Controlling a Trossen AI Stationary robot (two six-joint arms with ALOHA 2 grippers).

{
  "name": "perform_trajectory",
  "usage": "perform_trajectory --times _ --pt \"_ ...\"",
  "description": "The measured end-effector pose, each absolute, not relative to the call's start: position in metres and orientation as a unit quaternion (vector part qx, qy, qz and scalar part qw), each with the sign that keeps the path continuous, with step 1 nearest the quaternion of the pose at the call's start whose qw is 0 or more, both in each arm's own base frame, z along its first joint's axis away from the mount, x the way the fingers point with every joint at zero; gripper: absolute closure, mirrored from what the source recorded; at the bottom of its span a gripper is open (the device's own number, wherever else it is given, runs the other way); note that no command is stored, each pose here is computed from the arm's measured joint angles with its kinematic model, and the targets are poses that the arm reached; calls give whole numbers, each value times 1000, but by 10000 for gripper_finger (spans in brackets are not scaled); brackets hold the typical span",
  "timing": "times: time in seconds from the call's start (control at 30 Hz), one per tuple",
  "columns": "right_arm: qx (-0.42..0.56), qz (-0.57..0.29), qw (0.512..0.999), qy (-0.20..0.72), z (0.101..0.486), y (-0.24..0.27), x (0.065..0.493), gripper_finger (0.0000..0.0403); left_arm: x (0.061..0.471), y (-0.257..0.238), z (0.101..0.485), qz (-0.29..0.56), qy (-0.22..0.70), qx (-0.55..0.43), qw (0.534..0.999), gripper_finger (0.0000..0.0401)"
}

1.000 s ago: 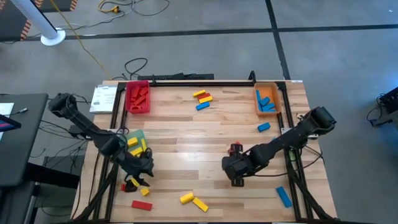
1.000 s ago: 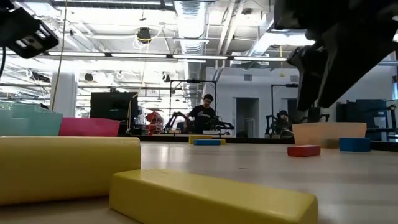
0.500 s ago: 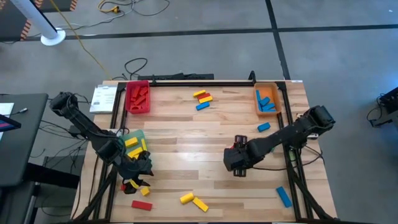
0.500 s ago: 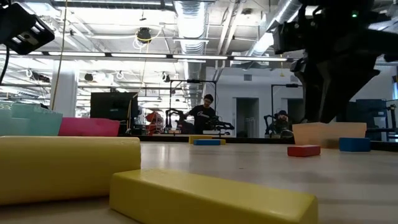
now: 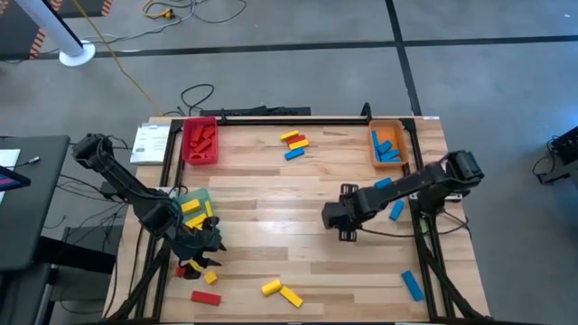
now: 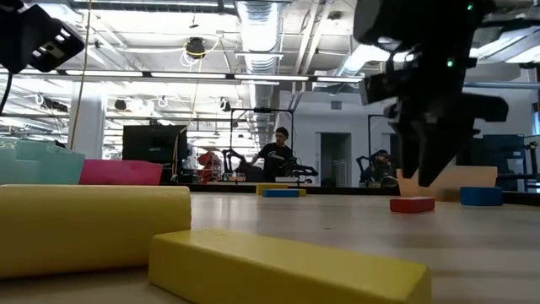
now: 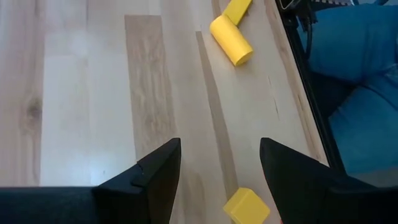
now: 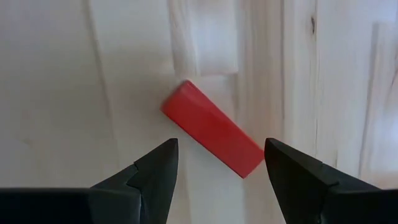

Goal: Sort blocks
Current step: Put the red block into the red bin

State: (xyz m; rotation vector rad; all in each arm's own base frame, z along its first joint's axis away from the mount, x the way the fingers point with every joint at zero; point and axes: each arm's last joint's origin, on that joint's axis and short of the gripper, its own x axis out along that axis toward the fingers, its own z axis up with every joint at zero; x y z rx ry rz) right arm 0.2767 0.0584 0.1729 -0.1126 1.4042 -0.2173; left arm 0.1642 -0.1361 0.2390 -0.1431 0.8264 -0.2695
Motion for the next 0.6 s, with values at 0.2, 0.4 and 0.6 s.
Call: perform_trajectory --times 0.2,0.4,0.6 --pt "-40 -83 747 659 160 40 274 148 164 -136 239 -128 396 -61 907 186" --pt "-40 -74 751 655 152 28 273 148 165 -135 239 -123 392 -53 910 186" --pt "-26 -64 756 651 149 22 274 148 165 -135 239 -120 390 -52 912 186"
